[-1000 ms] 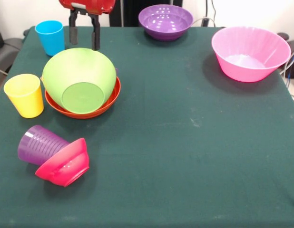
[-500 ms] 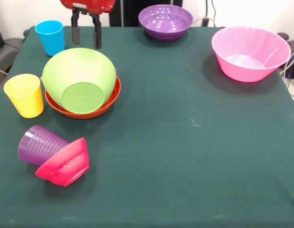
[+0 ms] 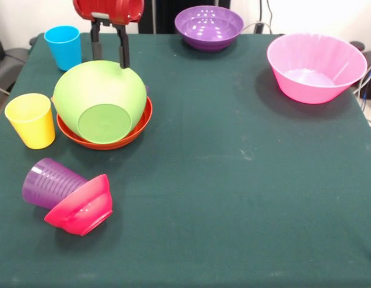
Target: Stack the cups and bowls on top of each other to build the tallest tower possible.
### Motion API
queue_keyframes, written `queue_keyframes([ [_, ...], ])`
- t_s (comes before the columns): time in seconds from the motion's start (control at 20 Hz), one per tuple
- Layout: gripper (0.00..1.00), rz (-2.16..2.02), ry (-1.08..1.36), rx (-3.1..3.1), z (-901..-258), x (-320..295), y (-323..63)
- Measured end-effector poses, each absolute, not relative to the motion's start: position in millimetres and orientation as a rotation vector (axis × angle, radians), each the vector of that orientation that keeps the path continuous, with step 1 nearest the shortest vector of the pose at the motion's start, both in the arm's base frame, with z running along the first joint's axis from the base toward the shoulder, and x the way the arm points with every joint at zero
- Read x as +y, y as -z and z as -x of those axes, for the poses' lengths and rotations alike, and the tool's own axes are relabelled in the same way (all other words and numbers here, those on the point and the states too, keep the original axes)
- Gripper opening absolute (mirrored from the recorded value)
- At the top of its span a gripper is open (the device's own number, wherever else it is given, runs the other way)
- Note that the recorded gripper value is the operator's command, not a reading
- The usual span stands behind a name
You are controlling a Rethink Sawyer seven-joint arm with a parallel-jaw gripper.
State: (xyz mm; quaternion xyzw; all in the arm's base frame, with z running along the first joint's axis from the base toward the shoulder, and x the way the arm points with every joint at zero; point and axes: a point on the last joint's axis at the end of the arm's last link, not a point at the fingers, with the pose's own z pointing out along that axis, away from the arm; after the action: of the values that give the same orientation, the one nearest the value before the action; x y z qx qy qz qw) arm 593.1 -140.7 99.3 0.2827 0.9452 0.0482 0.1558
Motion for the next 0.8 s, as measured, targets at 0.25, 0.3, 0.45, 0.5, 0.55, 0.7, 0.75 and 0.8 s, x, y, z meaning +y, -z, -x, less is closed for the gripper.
queue_keyframes([
  [0.25, 1.0, -0.794, -0.191, 2.719, -592.8, -138.6, -87.4],
  [0.3, 1.0, -0.793, -0.196, 2.72, -592.8, -138.2, -86.2],
  [0.45, 1.0, -0.777, -0.225, 2.725, -593.5, -134.4, -81.4],
  [0.5, 1.0, -0.773, -0.229, 2.726, -593.8, -133.8, -80.8],
  [0.55, 1.0, -0.77, -0.233, 2.726, -594.0, -133.3, -80.4],
  [0.7, 1.0, -0.748, -0.254, 2.733, -594.4, -127.9, -76.5],
  [0.75, 1.0, -0.745, -0.258, 2.734, -594.7, -126.5, -75.9],
  [0.8, 1.0, -0.742, -0.262, 2.734, -595.1, -125.5, -75.6],
])
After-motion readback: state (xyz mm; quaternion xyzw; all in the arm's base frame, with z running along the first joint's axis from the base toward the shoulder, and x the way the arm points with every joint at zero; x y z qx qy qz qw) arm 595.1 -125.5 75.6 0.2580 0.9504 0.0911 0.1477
